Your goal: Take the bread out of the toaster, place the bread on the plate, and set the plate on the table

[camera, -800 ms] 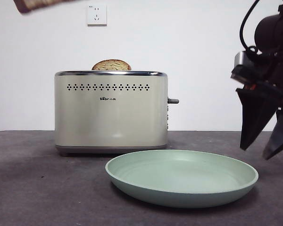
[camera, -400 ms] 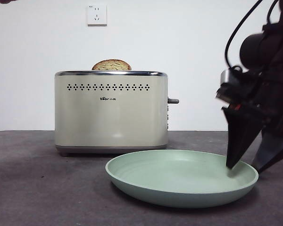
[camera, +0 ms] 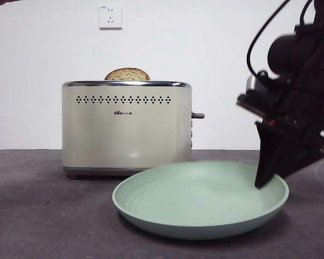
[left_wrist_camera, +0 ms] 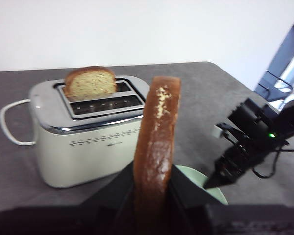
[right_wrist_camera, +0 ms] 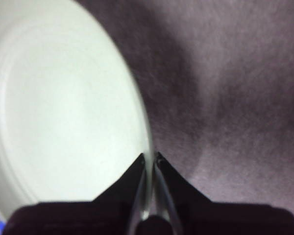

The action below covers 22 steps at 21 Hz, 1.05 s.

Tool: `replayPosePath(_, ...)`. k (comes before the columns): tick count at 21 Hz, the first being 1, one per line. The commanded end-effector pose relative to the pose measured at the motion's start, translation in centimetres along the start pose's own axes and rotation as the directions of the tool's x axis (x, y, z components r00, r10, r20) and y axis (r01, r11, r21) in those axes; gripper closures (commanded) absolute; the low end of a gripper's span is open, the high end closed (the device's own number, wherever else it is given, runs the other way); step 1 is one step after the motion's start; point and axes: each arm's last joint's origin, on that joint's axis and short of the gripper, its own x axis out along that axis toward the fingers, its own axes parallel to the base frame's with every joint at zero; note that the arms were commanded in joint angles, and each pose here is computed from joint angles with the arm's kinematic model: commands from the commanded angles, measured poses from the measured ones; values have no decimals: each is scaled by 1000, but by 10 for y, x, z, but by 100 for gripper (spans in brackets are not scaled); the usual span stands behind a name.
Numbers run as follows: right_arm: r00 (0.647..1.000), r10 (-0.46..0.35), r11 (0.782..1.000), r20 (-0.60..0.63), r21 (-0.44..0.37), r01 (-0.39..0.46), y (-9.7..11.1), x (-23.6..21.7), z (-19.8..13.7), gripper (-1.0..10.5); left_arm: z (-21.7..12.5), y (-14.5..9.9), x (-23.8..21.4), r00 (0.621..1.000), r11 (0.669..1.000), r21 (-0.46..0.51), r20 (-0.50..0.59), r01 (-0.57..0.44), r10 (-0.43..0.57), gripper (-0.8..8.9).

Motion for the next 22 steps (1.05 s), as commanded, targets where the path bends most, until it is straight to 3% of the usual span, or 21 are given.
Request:
replayPosePath(1,1000,-8,1000,20,4,8,5,-11,0,958,2,-1,8,998,998,-27,-15,62,-63,822)
replayPosePath(8,999,-3,1000,44,-12,3,19,-45,8,958,8,-1,57,958,964,-74,-115,255,-262,822)
replayPosePath(11,997,54,998,48,-42,-52,26,-57,13,958,7,-1,90,896,914,-138,-188,380,-401,822)
replayPosePath(14,988,149,987,50,-67,-146,33,-68,19,958,0,3,125,812,853,-220,-265,474,-520,822)
replayPosePath(16,983,174,982,62,-81,-169,37,-74,24,958,-8,6,146,762,820,-275,-307,502,-570,822)
replayPosePath(22,976,202,975,79,-114,-193,43,-85,30,958,-28,17,197,682,766,-403,-362,501,-636,822)
